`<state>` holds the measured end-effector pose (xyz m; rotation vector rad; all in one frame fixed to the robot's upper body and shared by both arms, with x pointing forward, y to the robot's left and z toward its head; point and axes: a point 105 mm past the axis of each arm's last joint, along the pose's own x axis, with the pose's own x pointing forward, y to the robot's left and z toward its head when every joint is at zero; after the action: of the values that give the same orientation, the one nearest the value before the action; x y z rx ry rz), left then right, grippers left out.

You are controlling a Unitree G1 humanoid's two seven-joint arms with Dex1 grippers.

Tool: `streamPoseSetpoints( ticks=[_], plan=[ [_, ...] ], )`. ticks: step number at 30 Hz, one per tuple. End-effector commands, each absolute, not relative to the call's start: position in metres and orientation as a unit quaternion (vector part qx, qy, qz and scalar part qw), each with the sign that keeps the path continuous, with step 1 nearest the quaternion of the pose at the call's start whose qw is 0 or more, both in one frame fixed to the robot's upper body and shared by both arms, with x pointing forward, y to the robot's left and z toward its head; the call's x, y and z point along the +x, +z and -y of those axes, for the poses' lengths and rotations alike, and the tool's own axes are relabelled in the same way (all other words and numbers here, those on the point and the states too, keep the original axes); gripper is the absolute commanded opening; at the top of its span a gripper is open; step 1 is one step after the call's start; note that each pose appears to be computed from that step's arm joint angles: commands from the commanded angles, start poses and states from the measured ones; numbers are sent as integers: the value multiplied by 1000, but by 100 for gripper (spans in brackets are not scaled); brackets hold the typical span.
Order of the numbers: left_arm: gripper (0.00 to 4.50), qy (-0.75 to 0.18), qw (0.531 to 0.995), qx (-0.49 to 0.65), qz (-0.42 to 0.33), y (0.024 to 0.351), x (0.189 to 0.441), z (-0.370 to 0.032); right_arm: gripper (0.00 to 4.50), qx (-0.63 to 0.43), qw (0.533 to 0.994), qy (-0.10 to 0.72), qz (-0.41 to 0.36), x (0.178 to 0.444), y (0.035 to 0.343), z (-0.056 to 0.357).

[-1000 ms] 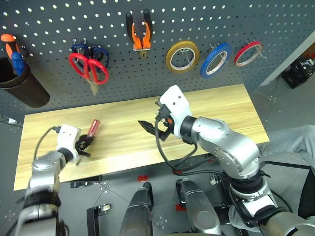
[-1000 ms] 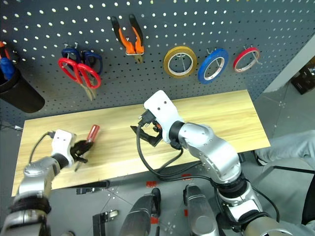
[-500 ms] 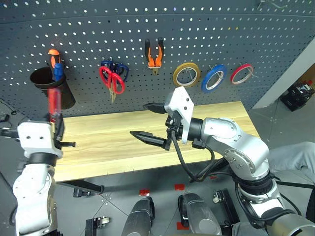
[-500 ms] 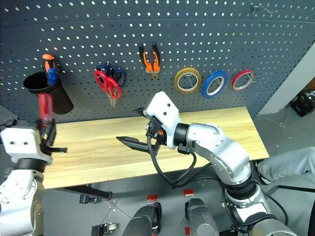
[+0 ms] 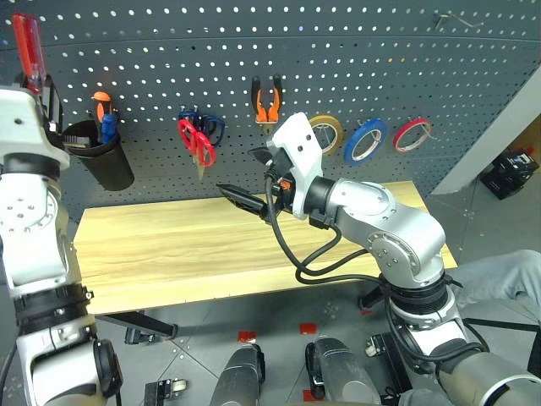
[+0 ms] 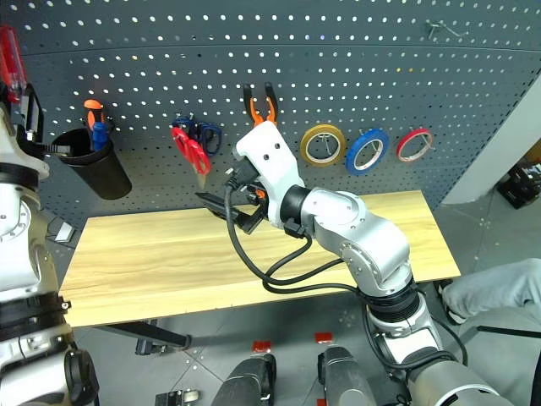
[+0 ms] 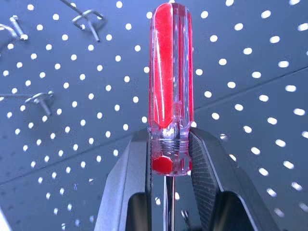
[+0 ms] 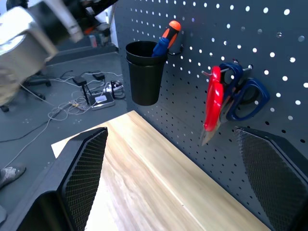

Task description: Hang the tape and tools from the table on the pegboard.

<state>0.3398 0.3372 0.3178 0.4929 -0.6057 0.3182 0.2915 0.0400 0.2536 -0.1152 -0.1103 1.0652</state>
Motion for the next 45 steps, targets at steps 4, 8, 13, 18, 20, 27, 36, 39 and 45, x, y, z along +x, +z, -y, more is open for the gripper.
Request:
streamPoseSetpoints(
  ticks=[4, 8, 13, 18, 20, 27, 36, 39, 45],
  plan=[
    [76, 162, 898, 247, 327, 330, 360, -343, 450, -53, 849, 515, 106, 277, 281, -48],
    [76, 165, 902, 238, 321, 321, 368, -348, 450, -52, 846, 520, 110, 274, 283, -51],
    [76, 185, 902, 232, 313, 308, 360, -363, 450, -51, 846, 519, 106, 274, 281, -50],
    [148, 209, 894, 214, 332, 302, 343, -373, 450, -51, 847, 520, 104, 274, 280, -50],
    [191, 215, 890, 210, 342, 303, 337, -374, 450, -51, 847, 519, 102, 275, 280, -50],
    [404, 220, 881, 214, 361, 309, 327, -365, 450, -55, 851, 513, 96, 279, 276, -48],
    [447, 110, 951, 199, 211, 233, 345, -318, 450, -65, 857, 504, 87, 284, 265, -43],
    [447, 166, 966, 149, 128, 199, 335, -331, 450, -71, 865, 491, 78, 289, 255, -34],
    [447, 128, 980, 139, 65, 169, 309, -317, 450, -49, 910, 406, 62, 312, 224, -3]
  ],
)
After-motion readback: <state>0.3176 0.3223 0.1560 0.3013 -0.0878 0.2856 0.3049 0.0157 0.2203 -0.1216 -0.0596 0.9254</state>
